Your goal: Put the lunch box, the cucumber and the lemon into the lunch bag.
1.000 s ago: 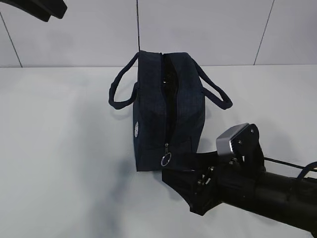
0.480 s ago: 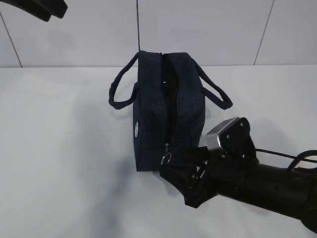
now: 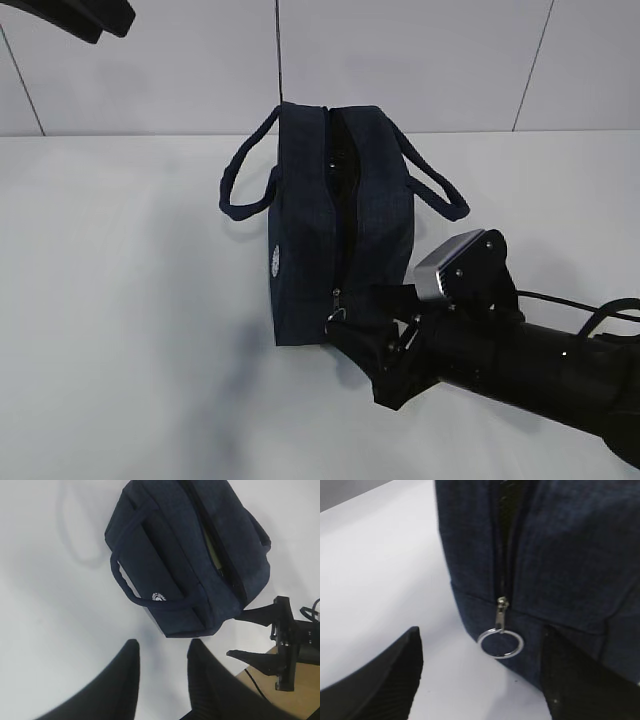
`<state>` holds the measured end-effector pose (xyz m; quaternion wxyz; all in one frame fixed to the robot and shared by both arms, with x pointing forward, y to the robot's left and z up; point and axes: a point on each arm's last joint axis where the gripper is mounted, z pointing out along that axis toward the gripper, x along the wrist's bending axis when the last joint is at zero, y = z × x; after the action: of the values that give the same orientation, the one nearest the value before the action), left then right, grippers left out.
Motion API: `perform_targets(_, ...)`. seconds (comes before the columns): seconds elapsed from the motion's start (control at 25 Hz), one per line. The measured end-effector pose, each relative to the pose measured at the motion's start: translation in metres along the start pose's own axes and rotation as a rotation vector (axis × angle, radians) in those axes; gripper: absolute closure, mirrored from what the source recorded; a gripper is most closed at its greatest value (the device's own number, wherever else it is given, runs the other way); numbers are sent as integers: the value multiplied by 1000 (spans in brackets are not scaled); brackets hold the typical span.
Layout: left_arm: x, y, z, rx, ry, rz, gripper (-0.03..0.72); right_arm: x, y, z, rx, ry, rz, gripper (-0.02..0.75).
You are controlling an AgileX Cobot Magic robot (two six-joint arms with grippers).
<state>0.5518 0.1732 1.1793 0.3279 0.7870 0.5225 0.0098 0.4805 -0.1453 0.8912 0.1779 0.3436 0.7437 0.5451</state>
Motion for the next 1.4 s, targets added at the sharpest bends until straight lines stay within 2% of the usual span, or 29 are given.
perform_targets(0.4, 0, 0, 0, 0, 2, 1, 452, -3, -2, 1, 9, -28, 3, 193)
perform_targets(0.64, 0, 0, 0, 0, 2, 1, 452, -1, -15, 5, 58, 6, -6, 192)
perform_targets(0.84, 0, 0, 0, 0, 2, 1, 452, -5, -6, 14, 36, 1, -22, 192)
perform_targets(1.04, 0, 0, 0, 0, 2, 1, 452, -7, -4, 19, 63, -1, -38, 193)
perform_targets(1.2, 0, 0, 0, 0, 2, 1, 452, -4, -9, 19, 112, 35, -76, 193)
perform_targets(1.4, 0, 0, 0, 0, 2, 1, 452, -6, -5, 24, 115, 39, -96, 198)
